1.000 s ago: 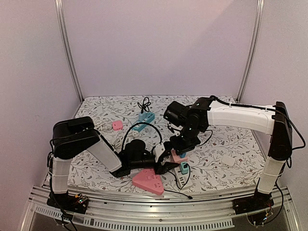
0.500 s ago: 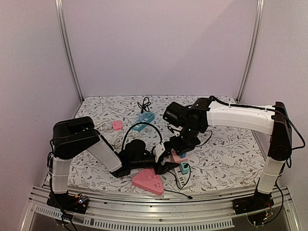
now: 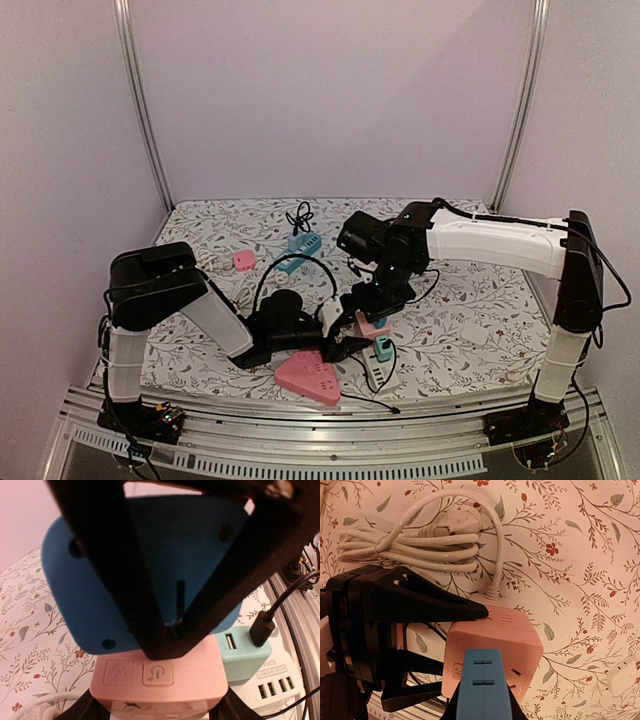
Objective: Insert the plug
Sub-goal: Insert the plug into the socket.
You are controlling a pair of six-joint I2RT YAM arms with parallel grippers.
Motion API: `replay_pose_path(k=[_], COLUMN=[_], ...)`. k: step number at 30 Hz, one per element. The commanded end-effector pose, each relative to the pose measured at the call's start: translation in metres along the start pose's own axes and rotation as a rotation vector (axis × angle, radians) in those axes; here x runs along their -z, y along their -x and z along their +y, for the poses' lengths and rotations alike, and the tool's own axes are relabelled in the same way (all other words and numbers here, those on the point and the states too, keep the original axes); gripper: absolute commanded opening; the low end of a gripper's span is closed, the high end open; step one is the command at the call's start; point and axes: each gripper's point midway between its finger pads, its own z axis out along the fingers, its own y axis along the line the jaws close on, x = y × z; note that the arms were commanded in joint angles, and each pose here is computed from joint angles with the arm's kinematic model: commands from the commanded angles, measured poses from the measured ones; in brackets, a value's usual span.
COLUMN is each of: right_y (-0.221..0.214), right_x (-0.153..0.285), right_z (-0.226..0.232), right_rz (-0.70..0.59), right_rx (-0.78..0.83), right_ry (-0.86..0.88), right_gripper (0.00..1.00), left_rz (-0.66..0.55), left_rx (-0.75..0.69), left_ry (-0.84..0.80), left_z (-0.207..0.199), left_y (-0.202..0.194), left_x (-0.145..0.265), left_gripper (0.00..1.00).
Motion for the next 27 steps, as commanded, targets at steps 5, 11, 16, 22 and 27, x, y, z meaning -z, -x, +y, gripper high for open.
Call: replay_pose_path(k=[5, 11, 16, 22, 27], right_y=[-0.042, -0.03, -0.023, -0.025, -0.046], right_x=[-0.054, -0.056, -0.062, -0.071, -0.094], right_z=[-0.092, -0.078, -0.047, -0.037, -0.026], right_rz=[0.221, 0.2, 0.184, 0.196, 0.253], right_rx=[0.012, 0.027, 0.062, 0.066, 0.053], right_ry=[-0.316, -0.271, -0.189, -0.157, -0.122], right_gripper=[0.0, 0.0, 0.0, 0.0, 0.0], left_rz=[-0.088, -0.085, -0.085, -0.084, -0.083], left_rx=[-0.09, -0.096, -0.091, -0.092, -0.095], left_ry=[-0.091, -0.087, -0.088, -0.088, -0.078], left_z=[-0.022, -0.022, -0.022, -0.021, -0.02], left_y=[0.031, 0.03, 0.03, 0.029, 0.029], left_x=[0.005, 0.006, 0.005, 0.006, 0.006], left_gripper=[0.0, 0.0, 0.0, 0.0, 0.0])
